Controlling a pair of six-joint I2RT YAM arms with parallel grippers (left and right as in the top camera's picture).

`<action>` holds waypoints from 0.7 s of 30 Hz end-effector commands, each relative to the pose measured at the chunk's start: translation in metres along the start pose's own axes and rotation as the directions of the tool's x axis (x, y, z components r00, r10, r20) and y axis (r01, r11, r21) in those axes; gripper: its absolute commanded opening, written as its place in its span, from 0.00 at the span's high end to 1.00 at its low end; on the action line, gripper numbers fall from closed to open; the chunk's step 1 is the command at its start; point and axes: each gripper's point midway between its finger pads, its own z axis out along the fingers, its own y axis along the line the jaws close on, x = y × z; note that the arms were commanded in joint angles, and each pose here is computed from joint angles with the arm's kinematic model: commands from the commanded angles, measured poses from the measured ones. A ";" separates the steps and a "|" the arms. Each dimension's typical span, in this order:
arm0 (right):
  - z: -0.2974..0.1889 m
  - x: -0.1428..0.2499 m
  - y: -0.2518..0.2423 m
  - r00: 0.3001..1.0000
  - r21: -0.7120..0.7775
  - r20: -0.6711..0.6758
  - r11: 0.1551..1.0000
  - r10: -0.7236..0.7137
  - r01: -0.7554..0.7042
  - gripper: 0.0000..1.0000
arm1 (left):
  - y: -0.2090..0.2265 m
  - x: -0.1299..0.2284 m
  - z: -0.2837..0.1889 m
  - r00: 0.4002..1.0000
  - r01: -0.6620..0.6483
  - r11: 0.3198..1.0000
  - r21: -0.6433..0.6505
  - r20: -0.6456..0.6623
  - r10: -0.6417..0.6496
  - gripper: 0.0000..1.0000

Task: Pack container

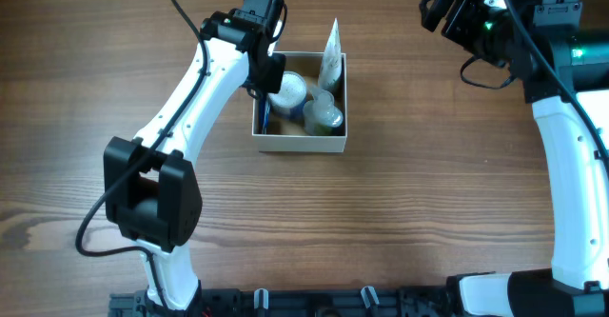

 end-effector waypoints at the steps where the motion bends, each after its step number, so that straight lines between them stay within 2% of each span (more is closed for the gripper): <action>1: -0.001 0.000 0.002 1.000 -0.007 0.000 1.000 0.009 -0.009 0.00 | 0.016 -0.012 -0.022 0.988 0.145 0.989 -0.008 0.061 -0.144 0.54; 5: -0.001 0.000 0.002 1.000 -0.007 0.000 1.000 0.009 -0.009 0.00 | 0.051 -0.021 -0.057 0.952 0.270 0.963 0.002 0.145 -0.268 0.47; 9: -0.001 0.000 0.002 1.000 -0.006 0.001 1.000 0.009 -0.009 0.00 | 0.102 -0.016 -0.082 0.912 0.374 0.927 -0.017 0.189 -0.364 0.34; 10: -0.001 0.000 0.002 1.000 -0.007 0.000 1.000 0.009 -0.009 0.00 | 0.115 -0.011 -0.084 0.905 0.396 0.918 -0.028 0.182 -0.385 0.30; 14: -0.001 0.000 0.002 1.000 -0.006 0.001 1.000 0.009 -0.009 0.00 | 0.147 0.016 -0.083 0.881 0.469 0.881 -0.064 0.105 -0.461 0.29; 15: -0.001 0.000 0.002 1.000 -0.007 0.000 1.000 0.009 -0.009 0.00 | 0.150 0.022 -0.082 0.877 0.478 0.876 -0.066 0.084 -0.473 0.24; 17: -0.001 0.000 0.002 1.000 -0.006 0.001 1.000 0.009 -0.009 0.00 | 0.154 0.032 -0.082 0.872 0.490 0.868 -0.079 0.052 -0.487 0.00; 21: -0.001 0.000 0.002 1.000 -0.007 0.000 1.000 0.009 -0.009 0.00 | 0.156 0.040 -0.081 0.869 0.494 0.864 -0.091 0.021 -0.495 0.00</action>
